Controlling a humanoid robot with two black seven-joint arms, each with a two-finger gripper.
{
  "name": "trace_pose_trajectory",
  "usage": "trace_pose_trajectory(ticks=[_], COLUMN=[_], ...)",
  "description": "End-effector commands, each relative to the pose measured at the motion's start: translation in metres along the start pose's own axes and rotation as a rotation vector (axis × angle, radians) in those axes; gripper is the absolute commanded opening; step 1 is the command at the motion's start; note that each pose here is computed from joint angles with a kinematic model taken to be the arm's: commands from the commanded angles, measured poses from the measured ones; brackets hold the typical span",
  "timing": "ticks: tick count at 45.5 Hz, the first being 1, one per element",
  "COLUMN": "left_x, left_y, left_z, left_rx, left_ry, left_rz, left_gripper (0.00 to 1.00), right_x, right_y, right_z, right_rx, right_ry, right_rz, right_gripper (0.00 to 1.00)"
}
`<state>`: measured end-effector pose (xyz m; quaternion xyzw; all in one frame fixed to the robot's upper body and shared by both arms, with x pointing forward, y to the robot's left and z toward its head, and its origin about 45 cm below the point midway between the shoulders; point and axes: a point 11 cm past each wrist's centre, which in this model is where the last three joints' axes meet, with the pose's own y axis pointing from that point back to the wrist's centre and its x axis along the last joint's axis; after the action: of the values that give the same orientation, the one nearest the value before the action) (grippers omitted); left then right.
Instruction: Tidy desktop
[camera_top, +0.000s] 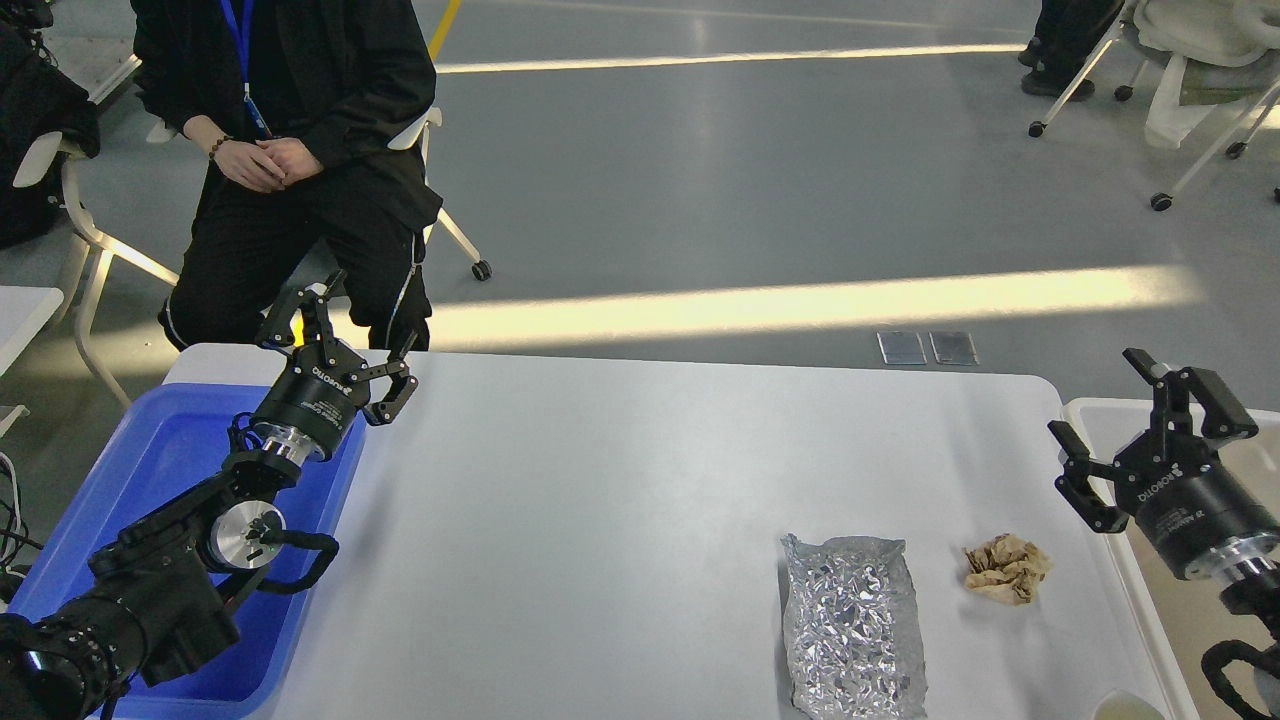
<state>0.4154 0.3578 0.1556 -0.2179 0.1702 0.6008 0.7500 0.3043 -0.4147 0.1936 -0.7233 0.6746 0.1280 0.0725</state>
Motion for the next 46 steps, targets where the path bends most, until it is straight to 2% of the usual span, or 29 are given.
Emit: trace_pose_trajectory(ticks=[1, 37, 46], left_x=[0.0, 0.0, 0.0], left_y=[0.0, 0.0, 0.0], left_z=[0.0, 0.0, 0.0], left_rx=[0.0, 0.0, 0.0], left_ry=[-0.001, -0.001, -0.001], left_rz=[0.001, 0.001, 0.001], left_gripper=[1.0, 1.0, 1.0], right_x=[0.0, -0.005, -0.014], right_y=[0.0, -0.011, -0.013], right_z=[-0.001, -0.01, 0.002], right_rx=[0.003, 0.029, 0.031], right_ry=[-0.001, 0.0, -0.048], right_rz=[0.002, -0.019, -0.019], right_gripper=[1.0, 1.0, 1.0])
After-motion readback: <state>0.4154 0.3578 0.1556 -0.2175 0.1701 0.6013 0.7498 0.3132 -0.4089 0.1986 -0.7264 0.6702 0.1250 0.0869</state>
